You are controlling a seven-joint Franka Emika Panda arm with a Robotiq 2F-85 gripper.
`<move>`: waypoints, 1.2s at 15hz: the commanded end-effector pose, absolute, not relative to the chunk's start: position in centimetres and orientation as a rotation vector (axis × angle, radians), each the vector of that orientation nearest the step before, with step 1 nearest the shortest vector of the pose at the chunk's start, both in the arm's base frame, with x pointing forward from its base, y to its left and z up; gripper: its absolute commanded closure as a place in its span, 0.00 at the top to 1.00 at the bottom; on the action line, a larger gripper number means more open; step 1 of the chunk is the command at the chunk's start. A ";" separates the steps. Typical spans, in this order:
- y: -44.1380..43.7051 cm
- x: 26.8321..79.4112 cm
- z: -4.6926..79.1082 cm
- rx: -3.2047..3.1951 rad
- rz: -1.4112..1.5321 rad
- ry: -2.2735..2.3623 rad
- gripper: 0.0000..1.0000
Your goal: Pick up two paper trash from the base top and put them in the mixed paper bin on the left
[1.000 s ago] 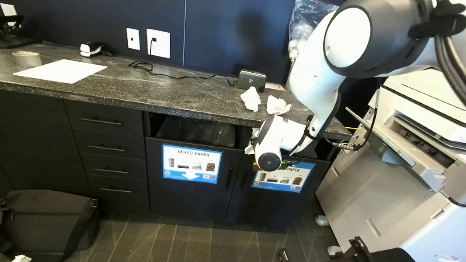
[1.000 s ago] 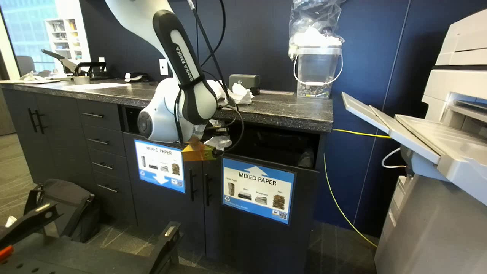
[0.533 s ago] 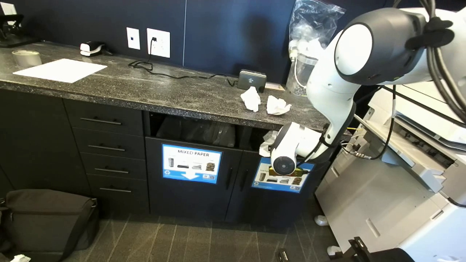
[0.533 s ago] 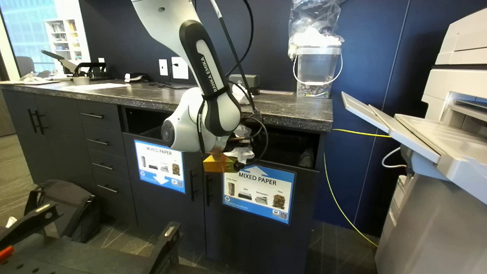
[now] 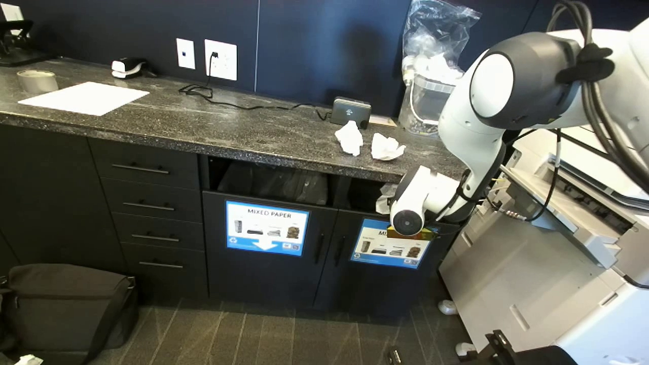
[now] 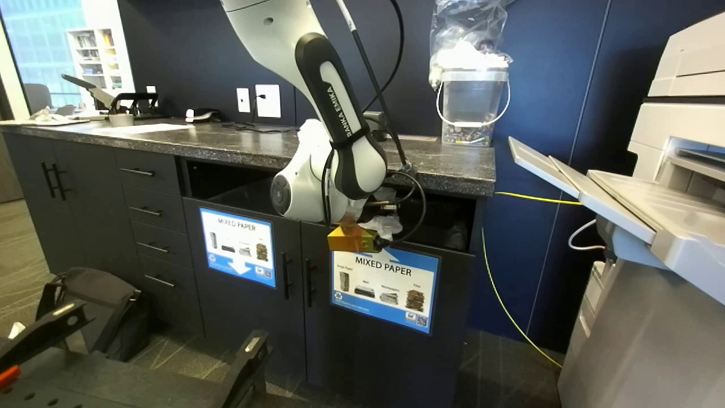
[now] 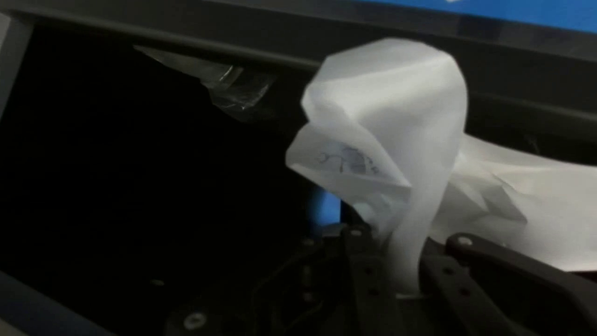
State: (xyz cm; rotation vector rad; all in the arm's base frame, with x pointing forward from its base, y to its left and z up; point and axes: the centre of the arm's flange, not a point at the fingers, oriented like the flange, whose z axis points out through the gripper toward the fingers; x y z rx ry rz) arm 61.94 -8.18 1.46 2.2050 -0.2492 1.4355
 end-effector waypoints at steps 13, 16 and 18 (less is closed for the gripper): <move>-12.7 65.6 0.4 2.327 1.453 -0.168 0.37; -12.8 65.3 0.2 2.339 1.447 -0.177 0.60; -12.6 64.9 0.3 2.337 1.448 -0.184 0.76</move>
